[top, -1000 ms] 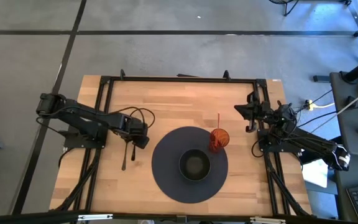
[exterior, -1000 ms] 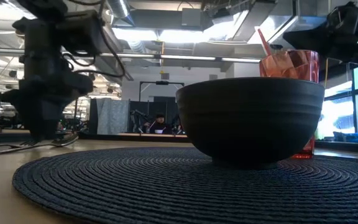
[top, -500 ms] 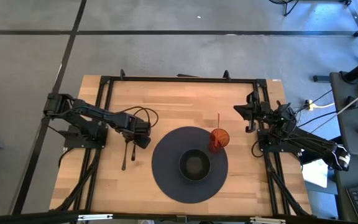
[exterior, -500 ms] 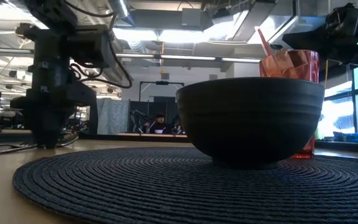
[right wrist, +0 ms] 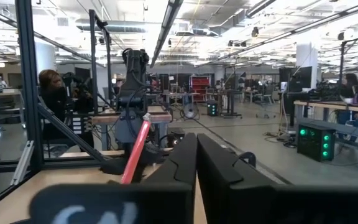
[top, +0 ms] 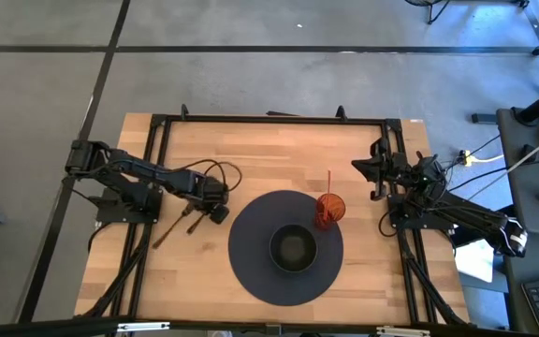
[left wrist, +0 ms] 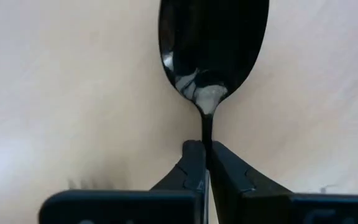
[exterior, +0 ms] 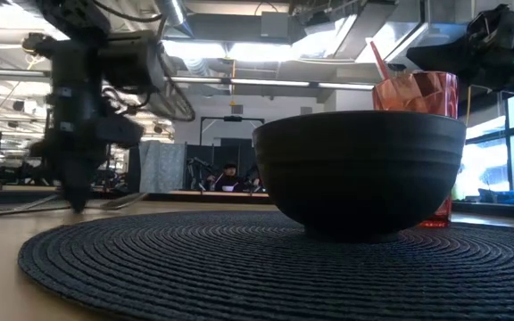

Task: Pick & Place Utensil
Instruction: Put the black spoon into the black bowl

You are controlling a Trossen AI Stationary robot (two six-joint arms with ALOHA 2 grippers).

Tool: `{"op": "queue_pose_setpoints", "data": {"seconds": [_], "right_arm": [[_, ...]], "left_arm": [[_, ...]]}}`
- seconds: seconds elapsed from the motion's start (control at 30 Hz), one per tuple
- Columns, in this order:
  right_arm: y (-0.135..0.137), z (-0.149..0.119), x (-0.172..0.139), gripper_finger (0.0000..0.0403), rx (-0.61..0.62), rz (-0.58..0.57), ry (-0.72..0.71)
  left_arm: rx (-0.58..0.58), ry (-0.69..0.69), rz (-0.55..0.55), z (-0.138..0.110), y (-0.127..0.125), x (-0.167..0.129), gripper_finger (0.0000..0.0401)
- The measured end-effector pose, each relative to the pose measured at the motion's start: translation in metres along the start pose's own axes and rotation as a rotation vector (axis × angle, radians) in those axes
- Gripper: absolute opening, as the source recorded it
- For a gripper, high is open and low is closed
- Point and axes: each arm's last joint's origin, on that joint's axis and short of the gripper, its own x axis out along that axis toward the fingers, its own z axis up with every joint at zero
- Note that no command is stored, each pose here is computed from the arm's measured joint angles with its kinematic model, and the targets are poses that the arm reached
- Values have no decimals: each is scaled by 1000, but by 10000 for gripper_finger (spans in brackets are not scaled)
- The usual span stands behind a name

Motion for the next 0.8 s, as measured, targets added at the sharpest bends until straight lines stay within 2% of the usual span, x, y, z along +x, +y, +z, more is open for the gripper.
{"op": "queue_pose_setpoints", "data": {"seconds": [0.13,0.27,0.47,0.67,0.8], "right_arm": [[0,0,0,4,18,2,0],[0,0,0,14,22,10,2],[0,-2,0,19,30,15,20],[0,-3,0,4,35,14,31],[0,-4,0,7,38,13,37]], "left_arm": [[75,-77,-37,10,-14,-14,5],[191,-154,-79,19,-34,-36,4],[414,-208,-13,26,-64,-82,4],[703,-167,60,40,-109,-117,3],[863,-85,136,55,-143,-122,3]]}}
